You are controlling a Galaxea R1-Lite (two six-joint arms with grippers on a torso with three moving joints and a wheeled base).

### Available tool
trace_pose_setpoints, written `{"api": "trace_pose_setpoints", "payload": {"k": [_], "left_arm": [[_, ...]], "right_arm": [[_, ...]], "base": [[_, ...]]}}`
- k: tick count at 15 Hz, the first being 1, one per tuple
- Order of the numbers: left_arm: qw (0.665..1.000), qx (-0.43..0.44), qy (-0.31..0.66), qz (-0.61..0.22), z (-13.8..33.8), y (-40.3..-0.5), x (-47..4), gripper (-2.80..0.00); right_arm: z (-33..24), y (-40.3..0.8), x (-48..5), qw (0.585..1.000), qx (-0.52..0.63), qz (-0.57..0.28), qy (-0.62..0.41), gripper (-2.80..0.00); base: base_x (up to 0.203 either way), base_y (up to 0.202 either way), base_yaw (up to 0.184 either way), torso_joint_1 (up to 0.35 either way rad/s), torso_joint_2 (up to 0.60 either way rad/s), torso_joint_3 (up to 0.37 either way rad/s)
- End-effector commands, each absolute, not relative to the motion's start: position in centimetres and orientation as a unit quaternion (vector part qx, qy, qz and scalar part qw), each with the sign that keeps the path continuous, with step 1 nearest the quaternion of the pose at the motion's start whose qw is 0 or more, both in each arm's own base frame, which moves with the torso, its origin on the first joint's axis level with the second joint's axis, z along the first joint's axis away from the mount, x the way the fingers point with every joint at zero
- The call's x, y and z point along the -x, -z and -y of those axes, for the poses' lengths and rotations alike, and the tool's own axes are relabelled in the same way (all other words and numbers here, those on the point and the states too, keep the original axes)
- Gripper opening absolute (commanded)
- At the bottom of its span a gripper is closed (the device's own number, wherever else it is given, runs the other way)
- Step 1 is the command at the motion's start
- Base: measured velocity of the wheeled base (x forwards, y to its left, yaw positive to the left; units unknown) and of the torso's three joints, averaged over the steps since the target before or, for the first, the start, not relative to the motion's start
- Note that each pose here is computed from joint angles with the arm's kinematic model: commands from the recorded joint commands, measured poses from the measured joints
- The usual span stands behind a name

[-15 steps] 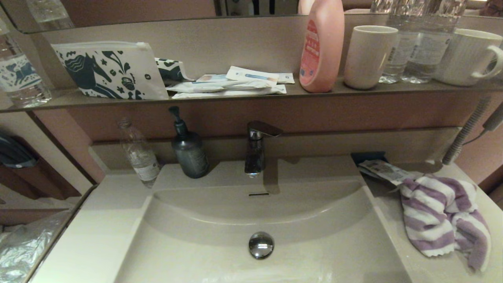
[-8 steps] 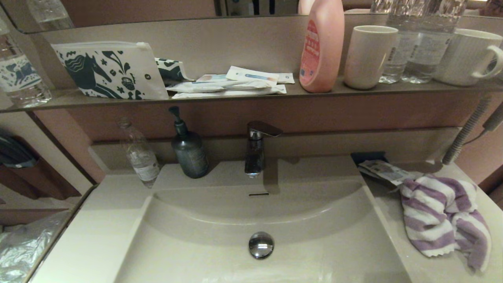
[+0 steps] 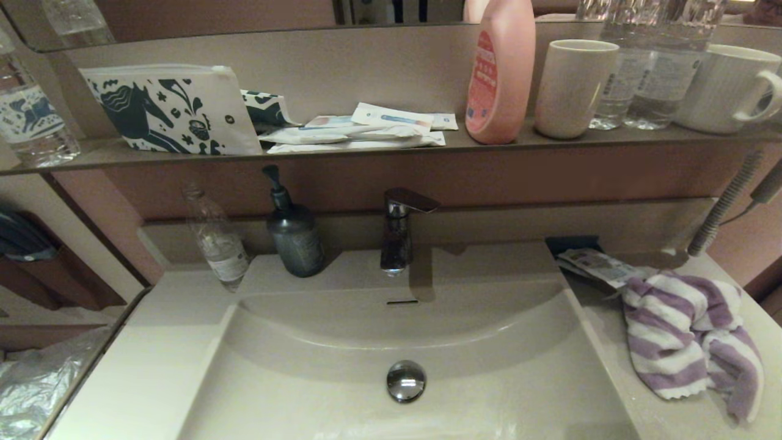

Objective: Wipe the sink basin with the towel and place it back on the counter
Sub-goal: Turn on the faucet

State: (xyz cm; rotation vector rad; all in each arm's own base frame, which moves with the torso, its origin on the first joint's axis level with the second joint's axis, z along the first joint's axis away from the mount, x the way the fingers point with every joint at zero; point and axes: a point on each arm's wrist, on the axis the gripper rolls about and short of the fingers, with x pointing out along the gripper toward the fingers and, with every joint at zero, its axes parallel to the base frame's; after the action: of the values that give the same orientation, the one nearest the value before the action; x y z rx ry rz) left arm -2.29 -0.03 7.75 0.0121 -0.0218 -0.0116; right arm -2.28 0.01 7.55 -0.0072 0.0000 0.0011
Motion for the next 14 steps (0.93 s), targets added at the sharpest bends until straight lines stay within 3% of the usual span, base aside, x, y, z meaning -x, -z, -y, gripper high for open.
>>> {"api": "trace_pose_setpoints", "payload": {"k": [1,7,11,14], "left_arm": [[1.000,-0.008,0.003,0.029,0.0,-8.3,2.4,-2.80],[0.998,0.000,0.045,0.041,0.2,-15.5,3.0,-2.80],[0.995,0.002,0.099,-0.005,0.4,-20.7,-0.3,-2.80],[0.990,0.012,0.137,-0.039,0.6,-22.1,-4.2,-2.80]], "right_arm": [[0.0,-7.5,2.3,1.000,0.004,0.000,-0.001,-2.80],[0.0,-7.5,2.3,1.000,0.004,0.000,-0.001,-2.80],[0.0,-7.5,2.3,1.000,0.004,0.000,-0.001,-2.80],[0.0,-7.5,2.3,1.000,0.004,0.000,-0.001,-2.80]], "base": [[0.000,0.000,0.000,0.000,0.00,0.000],[0.000,0.000,0.000,0.000,0.00,0.000],[0.000,0.000,0.000,0.000,0.00,0.000],[0.000,0.000,0.000,0.000,0.00,0.000]]}}
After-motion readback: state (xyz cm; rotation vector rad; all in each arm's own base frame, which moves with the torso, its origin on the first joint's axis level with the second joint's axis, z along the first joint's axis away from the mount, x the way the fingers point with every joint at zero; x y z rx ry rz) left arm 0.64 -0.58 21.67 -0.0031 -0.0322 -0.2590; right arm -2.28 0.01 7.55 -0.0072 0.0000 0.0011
